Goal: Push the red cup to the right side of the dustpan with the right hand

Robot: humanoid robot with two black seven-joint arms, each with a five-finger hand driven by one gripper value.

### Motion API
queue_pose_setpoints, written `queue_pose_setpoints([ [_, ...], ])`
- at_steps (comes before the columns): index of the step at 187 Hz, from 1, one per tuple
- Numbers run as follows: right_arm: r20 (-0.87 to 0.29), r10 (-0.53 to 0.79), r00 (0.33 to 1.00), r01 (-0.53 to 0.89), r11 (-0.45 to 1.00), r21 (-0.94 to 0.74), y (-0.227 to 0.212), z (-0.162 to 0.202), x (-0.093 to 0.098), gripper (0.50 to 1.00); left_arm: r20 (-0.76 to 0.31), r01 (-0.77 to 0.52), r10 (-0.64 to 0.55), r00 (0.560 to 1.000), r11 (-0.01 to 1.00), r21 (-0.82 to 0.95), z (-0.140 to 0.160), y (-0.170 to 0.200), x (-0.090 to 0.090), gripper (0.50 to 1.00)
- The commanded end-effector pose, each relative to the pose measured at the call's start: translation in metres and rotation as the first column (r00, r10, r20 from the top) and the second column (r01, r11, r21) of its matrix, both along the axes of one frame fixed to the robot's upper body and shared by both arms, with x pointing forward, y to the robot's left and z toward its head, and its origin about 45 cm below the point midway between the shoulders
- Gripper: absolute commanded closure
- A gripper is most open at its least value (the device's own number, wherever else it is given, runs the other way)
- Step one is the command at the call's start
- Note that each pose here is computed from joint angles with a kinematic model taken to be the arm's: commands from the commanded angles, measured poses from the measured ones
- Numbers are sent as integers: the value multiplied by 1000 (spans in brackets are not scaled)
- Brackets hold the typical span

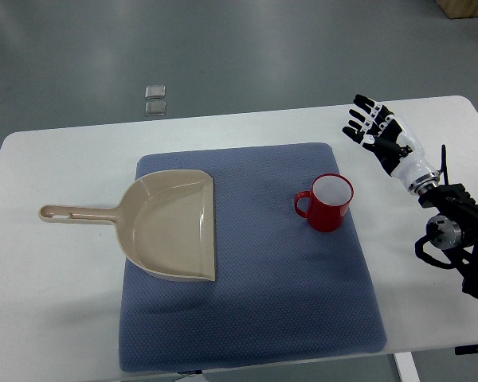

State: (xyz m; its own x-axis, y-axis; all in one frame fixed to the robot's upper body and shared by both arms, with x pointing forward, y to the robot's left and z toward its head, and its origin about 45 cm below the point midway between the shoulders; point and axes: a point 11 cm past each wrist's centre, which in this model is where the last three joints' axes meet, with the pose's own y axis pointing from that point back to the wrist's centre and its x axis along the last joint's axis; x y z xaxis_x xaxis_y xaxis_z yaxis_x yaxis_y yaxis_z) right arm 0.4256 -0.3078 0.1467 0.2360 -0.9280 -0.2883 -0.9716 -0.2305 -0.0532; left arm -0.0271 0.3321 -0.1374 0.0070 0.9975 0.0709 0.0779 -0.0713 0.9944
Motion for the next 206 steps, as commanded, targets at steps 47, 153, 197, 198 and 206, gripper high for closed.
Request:
queue_pose_setpoints([
  [47,2,1,1000,-1,1000,1,0,1,0,574,-1,2,-2,1000,1000,0,0,0,0,500],
  [153,3,12,1000,-12,1000,7,-5,2,-1,574,-4,5,-5,1000,1000,9,0,3,-2,500],
  [197,-7,23,1000,-23,1000,19,2,-4,-4,572,-4,5,-5,1000,1000,9,0,3,-2,500],
  [198,-7,23,1000,-23,1000,19,2,-4,-4,572,-4,5,-5,1000,1000,9,0,3,-2,500],
  [206,-7,24,1000,-24,1000,20,3,-4,-4,572,-4,5,-5,1000,1000,9,0,3,-2,500],
])
